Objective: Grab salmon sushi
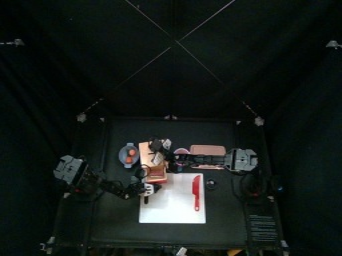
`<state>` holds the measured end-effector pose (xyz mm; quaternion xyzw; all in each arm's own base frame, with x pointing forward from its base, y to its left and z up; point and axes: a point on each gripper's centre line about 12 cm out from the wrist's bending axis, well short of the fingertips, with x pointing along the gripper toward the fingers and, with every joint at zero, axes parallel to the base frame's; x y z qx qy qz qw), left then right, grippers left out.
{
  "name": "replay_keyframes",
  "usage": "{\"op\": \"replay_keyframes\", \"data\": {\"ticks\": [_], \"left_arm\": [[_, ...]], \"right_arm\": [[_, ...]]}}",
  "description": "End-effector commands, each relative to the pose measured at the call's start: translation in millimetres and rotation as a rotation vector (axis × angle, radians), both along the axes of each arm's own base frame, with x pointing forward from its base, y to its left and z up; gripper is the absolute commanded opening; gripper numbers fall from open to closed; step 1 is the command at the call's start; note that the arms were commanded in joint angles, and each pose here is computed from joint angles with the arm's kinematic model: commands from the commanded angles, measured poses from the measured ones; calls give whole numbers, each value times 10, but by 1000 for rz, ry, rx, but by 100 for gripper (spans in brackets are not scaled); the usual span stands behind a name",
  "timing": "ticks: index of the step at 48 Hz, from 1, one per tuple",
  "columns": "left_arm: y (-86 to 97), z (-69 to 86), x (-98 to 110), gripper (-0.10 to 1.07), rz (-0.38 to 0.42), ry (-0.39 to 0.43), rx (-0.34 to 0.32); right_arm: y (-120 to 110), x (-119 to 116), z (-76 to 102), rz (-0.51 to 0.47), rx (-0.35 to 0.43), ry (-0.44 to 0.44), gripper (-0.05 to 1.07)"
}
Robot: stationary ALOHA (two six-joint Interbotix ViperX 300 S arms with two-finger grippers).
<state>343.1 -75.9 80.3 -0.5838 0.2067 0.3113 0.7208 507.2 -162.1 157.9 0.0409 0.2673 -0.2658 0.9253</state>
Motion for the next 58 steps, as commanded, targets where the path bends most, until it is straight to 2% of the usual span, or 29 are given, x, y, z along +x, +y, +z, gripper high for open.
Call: {"op": "replay_keyframes", "data": {"ticks": [1, 7, 23, 31, 37, 48, 58], "left_arm": [[-174, 13, 58, 60, -51, -3, -18], [-175, 9, 101, 60, -51, -7, -15], [-122, -4, -9, 60, -25, 10, -26], [-114, 65, -9, 61, -23, -7, -31], [-85, 138, -40, 65, -16, -28, -26], [-72, 232, -19, 81, -9, -58, -29], [-77, 308, -17, 85, -18, -78, -34]], "right_arm": [[-171, -72, -80, -42, 10, 15, 29], [-162, -68, -80, -40, 10, 15, 29], [-153, -69, -86, -38, 11, 16, 29], [-154, -65, -80, -38, 10, 15, 29], [-147, -63, -80, -37, 10, 15, 29], [-154, -66, -64, -38, 9, 12, 29], [-146, -64, -56, -37, 9, 10, 29]]}}
